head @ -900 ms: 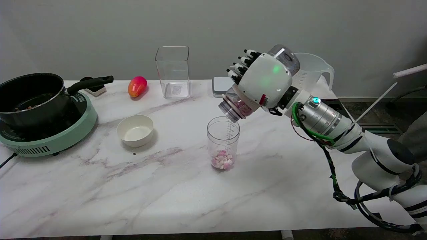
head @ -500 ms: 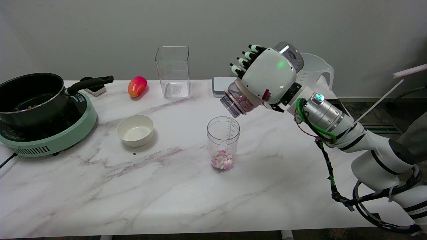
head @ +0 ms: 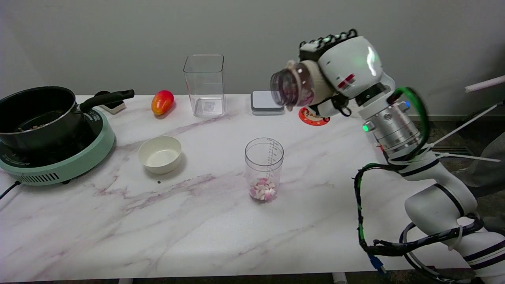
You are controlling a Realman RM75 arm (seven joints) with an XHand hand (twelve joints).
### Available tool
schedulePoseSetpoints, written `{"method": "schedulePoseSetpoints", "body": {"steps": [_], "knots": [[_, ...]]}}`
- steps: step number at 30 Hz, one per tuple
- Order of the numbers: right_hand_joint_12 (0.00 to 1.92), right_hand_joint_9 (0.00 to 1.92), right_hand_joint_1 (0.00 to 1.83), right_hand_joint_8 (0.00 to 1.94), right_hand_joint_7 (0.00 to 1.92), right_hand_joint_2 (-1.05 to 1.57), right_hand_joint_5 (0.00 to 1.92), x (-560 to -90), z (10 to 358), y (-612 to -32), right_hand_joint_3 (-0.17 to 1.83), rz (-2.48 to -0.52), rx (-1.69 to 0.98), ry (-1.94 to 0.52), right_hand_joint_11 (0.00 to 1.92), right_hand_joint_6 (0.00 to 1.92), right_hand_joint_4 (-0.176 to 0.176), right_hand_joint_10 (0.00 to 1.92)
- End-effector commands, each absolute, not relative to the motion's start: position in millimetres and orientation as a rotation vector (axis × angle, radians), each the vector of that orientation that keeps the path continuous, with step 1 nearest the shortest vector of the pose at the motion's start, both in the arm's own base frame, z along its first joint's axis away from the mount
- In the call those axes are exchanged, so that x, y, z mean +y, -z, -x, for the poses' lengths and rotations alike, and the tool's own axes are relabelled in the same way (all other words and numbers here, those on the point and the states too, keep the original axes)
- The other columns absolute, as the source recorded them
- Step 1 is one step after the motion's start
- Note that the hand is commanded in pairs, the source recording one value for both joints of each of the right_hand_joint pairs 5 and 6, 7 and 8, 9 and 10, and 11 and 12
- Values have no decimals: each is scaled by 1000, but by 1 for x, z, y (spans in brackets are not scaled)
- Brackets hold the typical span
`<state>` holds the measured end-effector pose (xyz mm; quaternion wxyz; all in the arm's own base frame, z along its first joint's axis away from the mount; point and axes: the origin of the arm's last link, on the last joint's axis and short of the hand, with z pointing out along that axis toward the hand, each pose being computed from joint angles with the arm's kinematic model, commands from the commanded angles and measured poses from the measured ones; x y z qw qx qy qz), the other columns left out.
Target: Place the black bottle on the table.
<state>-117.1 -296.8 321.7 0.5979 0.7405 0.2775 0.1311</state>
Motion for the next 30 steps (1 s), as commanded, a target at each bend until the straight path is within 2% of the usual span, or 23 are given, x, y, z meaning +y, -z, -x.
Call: {"method": "schedulePoseSetpoints", "body": {"steps": [1, 11, 15, 23, 30], "knots": [[1079, 1270, 1566, 1340, 1340, 450, 1006, -294, 203, -478, 989, -1105, -468, -1373, 1079, 1006, 0, 1270], [1110, 1299, 1521, 1359, 1359, 591, 1045, -346, 230, -497, 889, -1128, -616, -1374, 1110, 1045, 0, 1299], [1070, 1261, 1542, 1327, 1327, 448, 998, -367, 246, -496, 974, -1153, -693, -1379, 1070, 998, 0, 1261], [1064, 1256, 1542, 1318, 1318, 416, 988, -388, 270, -469, 991, -1207, -791, -1457, 1064, 988, 0, 1256], [1069, 1261, 1544, 1320, 1320, 416, 992, -395, 269, -437, 980, -1275, -803, -1499, 1069, 992, 0, 1261]]}}
